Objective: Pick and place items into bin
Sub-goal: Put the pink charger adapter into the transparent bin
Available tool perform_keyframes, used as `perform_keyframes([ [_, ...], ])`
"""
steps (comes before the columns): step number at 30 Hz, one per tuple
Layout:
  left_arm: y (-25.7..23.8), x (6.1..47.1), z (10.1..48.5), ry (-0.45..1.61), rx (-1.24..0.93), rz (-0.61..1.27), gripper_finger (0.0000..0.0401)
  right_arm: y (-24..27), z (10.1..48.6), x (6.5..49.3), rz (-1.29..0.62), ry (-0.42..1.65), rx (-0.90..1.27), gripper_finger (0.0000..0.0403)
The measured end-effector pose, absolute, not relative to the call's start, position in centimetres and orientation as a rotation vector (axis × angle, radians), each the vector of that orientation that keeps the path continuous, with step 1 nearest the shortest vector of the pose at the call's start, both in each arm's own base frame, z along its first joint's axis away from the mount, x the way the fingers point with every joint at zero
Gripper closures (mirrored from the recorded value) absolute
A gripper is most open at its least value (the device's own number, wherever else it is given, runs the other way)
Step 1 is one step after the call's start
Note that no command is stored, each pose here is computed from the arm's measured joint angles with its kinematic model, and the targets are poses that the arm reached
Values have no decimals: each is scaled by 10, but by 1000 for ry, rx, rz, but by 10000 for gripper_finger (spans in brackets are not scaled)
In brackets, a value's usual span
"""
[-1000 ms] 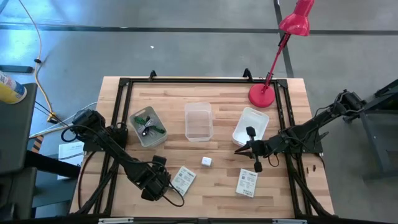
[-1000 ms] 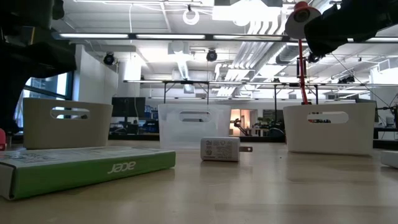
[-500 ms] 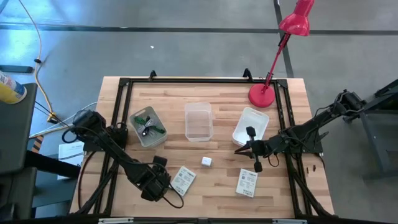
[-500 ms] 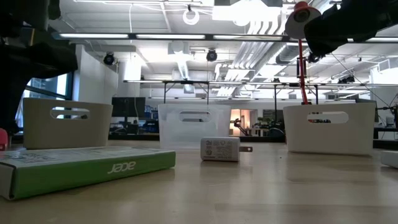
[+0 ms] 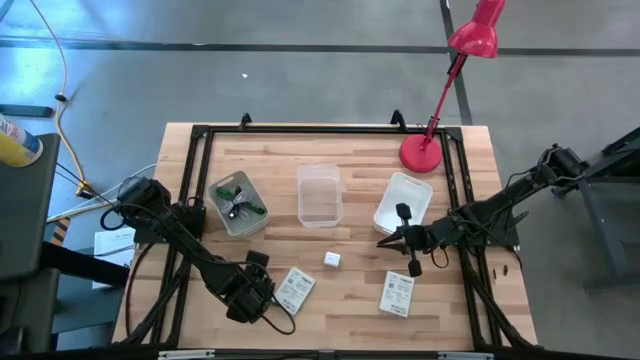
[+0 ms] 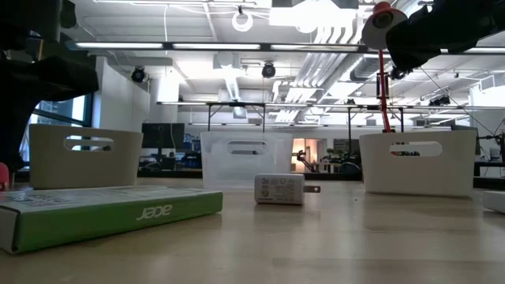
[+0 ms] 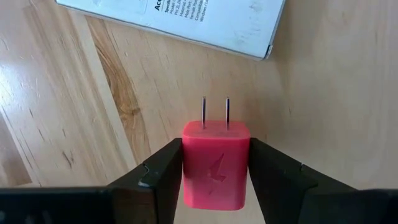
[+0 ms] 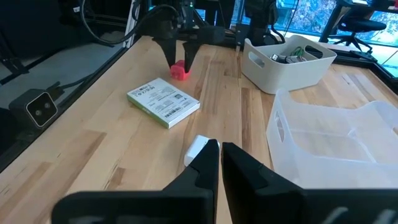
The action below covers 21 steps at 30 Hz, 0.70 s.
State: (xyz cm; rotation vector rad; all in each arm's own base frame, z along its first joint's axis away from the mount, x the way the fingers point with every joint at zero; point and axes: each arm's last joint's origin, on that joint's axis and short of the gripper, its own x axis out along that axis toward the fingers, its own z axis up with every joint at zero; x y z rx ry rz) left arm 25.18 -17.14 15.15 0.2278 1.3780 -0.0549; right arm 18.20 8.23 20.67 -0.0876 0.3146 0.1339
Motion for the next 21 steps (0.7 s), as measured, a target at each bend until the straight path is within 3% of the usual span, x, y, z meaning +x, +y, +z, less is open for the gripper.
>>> perform_keyframes([
  [8,-171,251,152,1382,236,-56,266,82,207,182,134,315,-88,391],
  [21,-173,258,178,1379,352,-34,259,82,206,182,134,318,-90,391],
])
